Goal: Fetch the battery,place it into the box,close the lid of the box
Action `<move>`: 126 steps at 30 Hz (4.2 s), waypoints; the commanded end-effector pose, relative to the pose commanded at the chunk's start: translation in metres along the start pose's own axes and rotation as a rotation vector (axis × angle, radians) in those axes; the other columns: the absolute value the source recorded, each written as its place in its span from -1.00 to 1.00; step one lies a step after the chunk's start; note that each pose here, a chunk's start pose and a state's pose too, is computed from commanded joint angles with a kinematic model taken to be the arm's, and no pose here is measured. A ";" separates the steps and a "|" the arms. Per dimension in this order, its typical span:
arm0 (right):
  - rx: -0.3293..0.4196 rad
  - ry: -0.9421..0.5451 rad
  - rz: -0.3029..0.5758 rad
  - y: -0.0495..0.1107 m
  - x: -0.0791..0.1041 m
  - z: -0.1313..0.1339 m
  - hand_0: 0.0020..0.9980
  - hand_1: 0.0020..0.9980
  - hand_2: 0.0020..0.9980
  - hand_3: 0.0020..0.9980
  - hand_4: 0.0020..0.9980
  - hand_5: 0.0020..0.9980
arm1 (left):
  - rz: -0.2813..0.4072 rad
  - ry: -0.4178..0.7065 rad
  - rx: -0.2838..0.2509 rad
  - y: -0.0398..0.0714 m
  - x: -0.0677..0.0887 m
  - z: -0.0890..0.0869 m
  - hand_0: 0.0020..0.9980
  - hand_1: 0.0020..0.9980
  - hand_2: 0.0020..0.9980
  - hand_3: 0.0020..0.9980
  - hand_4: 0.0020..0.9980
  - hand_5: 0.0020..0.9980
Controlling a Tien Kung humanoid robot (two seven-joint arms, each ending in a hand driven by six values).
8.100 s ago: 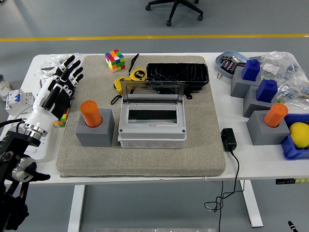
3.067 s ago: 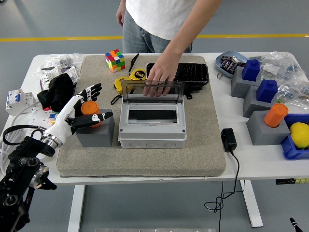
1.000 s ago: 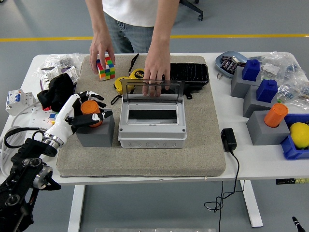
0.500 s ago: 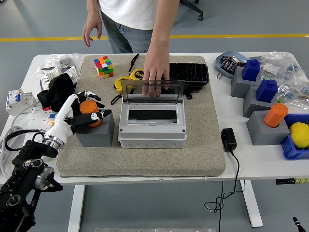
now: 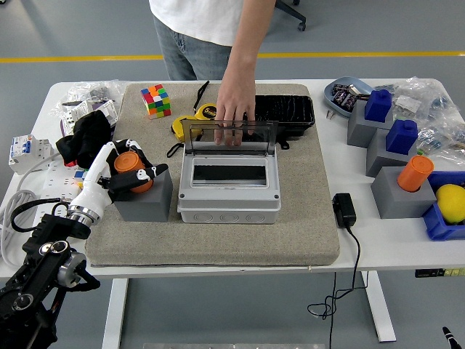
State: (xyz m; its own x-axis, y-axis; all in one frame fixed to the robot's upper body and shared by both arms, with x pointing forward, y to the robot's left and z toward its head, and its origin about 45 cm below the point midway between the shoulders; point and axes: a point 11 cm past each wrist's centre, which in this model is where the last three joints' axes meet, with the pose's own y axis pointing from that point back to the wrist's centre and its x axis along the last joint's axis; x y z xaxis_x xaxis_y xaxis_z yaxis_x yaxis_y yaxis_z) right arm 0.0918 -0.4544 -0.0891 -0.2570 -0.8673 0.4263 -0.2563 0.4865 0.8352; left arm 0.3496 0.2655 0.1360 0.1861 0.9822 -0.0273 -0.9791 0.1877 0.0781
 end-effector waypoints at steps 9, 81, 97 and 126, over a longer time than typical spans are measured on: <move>0.002 -0.005 0.002 0.000 0.001 -0.001 0.73 0.70 0.61 0.65 1.00 1.00 | -0.003 0.011 0.001 -0.001 -0.008 -0.003 -0.82 -0.78 -0.74 -0.73 1.00 -1.00; 0.012 -0.007 0.012 -0.001 0.005 -0.008 0.73 0.70 0.60 0.65 1.00 1.00 | 0.212 -0.628 -0.299 -0.020 -0.001 0.132 -0.91 -0.97 -0.87 -0.92 1.00 -0.80; 0.022 -0.011 0.024 -0.002 0.011 -0.015 0.73 0.70 0.60 0.65 1.00 1.00 | 0.199 -1.130 -0.463 -0.007 -0.057 0.193 -0.94 -1.00 -0.92 -0.95 0.99 -0.30; 0.048 -0.041 0.066 -0.005 0.033 -0.032 0.73 0.70 0.60 0.65 1.00 1.00 | -0.174 -1.124 -0.285 -0.022 -0.119 0.134 -0.95 -1.00 -0.94 -0.98 0.64 -0.07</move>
State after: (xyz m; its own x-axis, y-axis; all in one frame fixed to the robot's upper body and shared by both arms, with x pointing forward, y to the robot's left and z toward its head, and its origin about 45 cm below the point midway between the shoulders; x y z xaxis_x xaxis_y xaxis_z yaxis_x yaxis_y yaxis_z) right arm 0.1141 -0.4889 -0.0682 -0.3122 -0.8285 0.4649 -0.2816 0.5481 0.7876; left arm 0.3603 0.1458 0.2708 0.1475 0.4287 0.8913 -0.8897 0.4512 -0.0697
